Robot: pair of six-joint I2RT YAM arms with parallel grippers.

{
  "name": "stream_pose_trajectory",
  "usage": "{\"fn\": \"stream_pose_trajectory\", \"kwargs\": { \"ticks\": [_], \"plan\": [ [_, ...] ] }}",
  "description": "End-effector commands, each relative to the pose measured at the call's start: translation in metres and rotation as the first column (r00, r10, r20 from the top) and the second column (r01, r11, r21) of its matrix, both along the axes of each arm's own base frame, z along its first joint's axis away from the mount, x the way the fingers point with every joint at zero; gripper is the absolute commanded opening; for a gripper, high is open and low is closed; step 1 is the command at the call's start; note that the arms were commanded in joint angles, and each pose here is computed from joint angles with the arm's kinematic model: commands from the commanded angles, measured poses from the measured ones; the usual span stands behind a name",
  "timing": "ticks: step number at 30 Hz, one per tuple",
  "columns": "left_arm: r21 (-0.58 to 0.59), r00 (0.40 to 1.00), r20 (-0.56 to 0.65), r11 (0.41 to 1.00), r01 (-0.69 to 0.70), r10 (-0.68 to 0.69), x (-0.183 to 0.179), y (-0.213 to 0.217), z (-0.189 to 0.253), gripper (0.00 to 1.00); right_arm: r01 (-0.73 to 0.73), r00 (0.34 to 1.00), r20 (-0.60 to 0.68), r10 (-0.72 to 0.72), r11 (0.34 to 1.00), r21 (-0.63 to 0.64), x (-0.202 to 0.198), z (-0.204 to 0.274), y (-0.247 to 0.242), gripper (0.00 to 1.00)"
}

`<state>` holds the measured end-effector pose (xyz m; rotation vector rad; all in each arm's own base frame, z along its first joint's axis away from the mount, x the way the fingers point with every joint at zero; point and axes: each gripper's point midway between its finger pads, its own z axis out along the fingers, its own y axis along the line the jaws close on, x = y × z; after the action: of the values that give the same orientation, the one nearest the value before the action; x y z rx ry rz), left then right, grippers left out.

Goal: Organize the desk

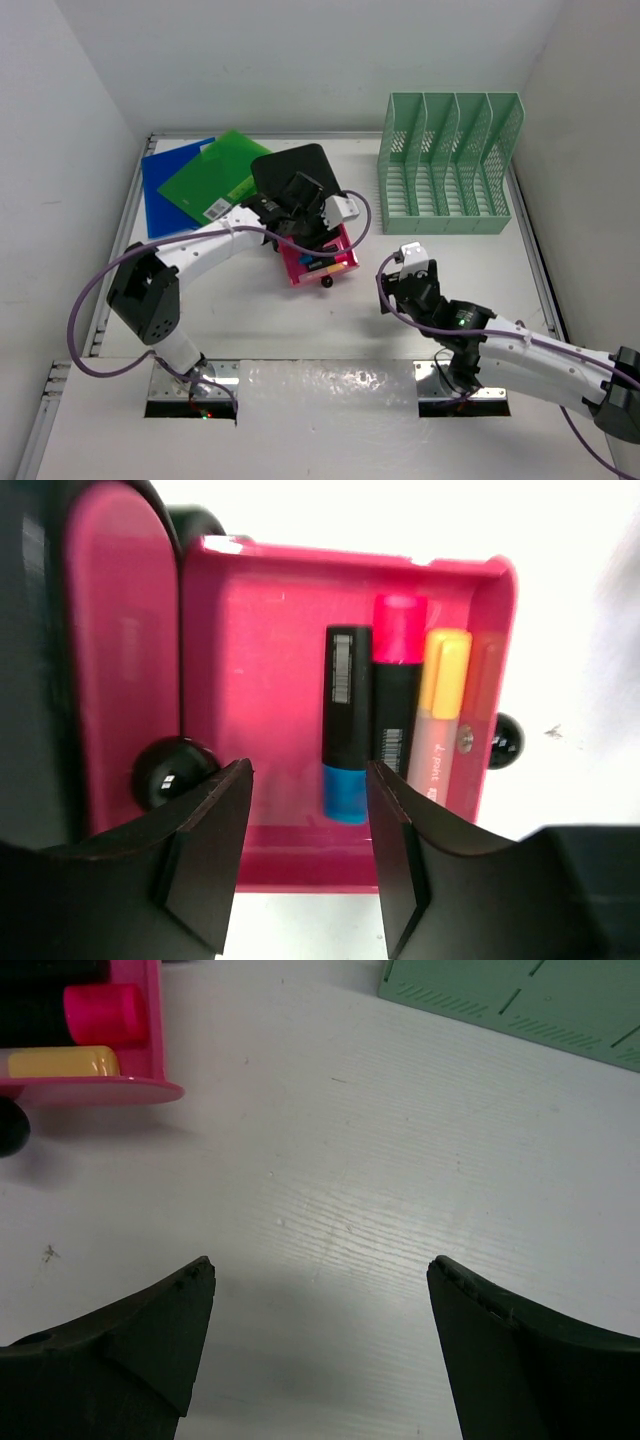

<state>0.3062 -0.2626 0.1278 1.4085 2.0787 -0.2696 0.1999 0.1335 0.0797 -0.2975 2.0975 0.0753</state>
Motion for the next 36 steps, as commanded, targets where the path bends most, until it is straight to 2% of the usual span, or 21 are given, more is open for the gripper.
{"fn": "stream_pose_trajectory", "kwargs": {
  "ticks": [1,6,8,12,14,20,25,27,28,29,32,33,34,36],
  "plan": [
    [-0.098,0.997,0.068,0.995,0.035,-0.028,0.007,-0.016,0.052,0.47,0.010,1.000,0.028,-0.010,1.000,-0.003,0.006,0.017,0.001,0.84],
    [-0.238,0.994,0.082,0.967,0.088,-0.071,-0.008,-0.031,0.108,0.47,-0.017,0.999,0.039,0.017,1.000,0.000,0.010,0.033,0.010,0.84],
    [-0.260,0.992,0.107,0.960,0.099,-0.073,-0.010,-0.031,0.126,0.47,-0.027,0.998,0.049,0.027,1.000,0.003,0.012,0.038,0.013,0.84],
    [-0.268,0.981,0.191,0.959,0.094,-0.043,-0.002,-0.026,0.146,0.48,-0.046,0.997,0.055,0.046,0.999,-0.013,0.015,0.046,0.018,0.90],
    [-0.269,0.973,0.229,0.959,0.090,-0.027,0.002,-0.023,0.156,0.48,-0.066,0.996,0.057,0.067,0.998,-0.015,0.016,0.051,0.022,0.99],
    [-0.264,0.959,0.283,0.962,0.070,0.008,0.011,-0.019,0.177,0.49,-0.114,0.992,0.054,0.113,0.993,0.018,0.015,0.052,0.034,0.99],
    [-0.260,0.959,0.282,0.964,0.060,0.016,0.008,-0.013,0.173,0.49,-0.119,0.992,0.028,0.119,0.993,-0.007,0.015,0.051,0.037,0.99],
    [-0.252,0.956,0.288,0.967,0.030,0.045,0.014,-0.005,0.172,0.52,-0.117,0.992,0.038,0.117,0.993,0.008,0.017,0.055,0.040,0.99],
    [-0.254,0.956,0.289,0.967,0.021,0.055,0.017,-0.002,0.172,0.57,-0.112,0.993,0.043,0.111,0.994,0.014,0.018,0.055,0.040,0.99],
    [-0.265,0.957,0.281,0.964,0.007,0.070,0.020,0.001,0.172,0.66,-0.096,0.994,0.051,0.094,0.995,0.034,0.019,0.056,0.041,0.99],
    [-0.299,0.949,0.282,0.953,-0.049,0.137,0.039,0.017,0.177,0.73,-0.067,0.994,0.095,0.057,0.993,0.101,0.028,0.057,0.049,0.99],
    [-0.316,0.940,0.288,0.944,-0.089,0.185,0.053,0.032,0.181,0.74,-0.072,0.993,0.098,0.062,0.992,0.106,0.030,0.056,0.052,0.93],
    [-0.331,0.936,0.285,0.937,-0.107,0.207,0.060,0.038,0.183,0.74,-0.092,0.992,0.091,0.082,0.989,0.114,0.030,0.056,0.059,0.74],
    [-0.357,0.940,0.262,0.927,-0.118,0.221,0.073,0.056,0.185,0.74,-0.127,0.990,0.070,0.120,0.986,0.107,0.030,0.053,0.069,0.45]
  ]
}}
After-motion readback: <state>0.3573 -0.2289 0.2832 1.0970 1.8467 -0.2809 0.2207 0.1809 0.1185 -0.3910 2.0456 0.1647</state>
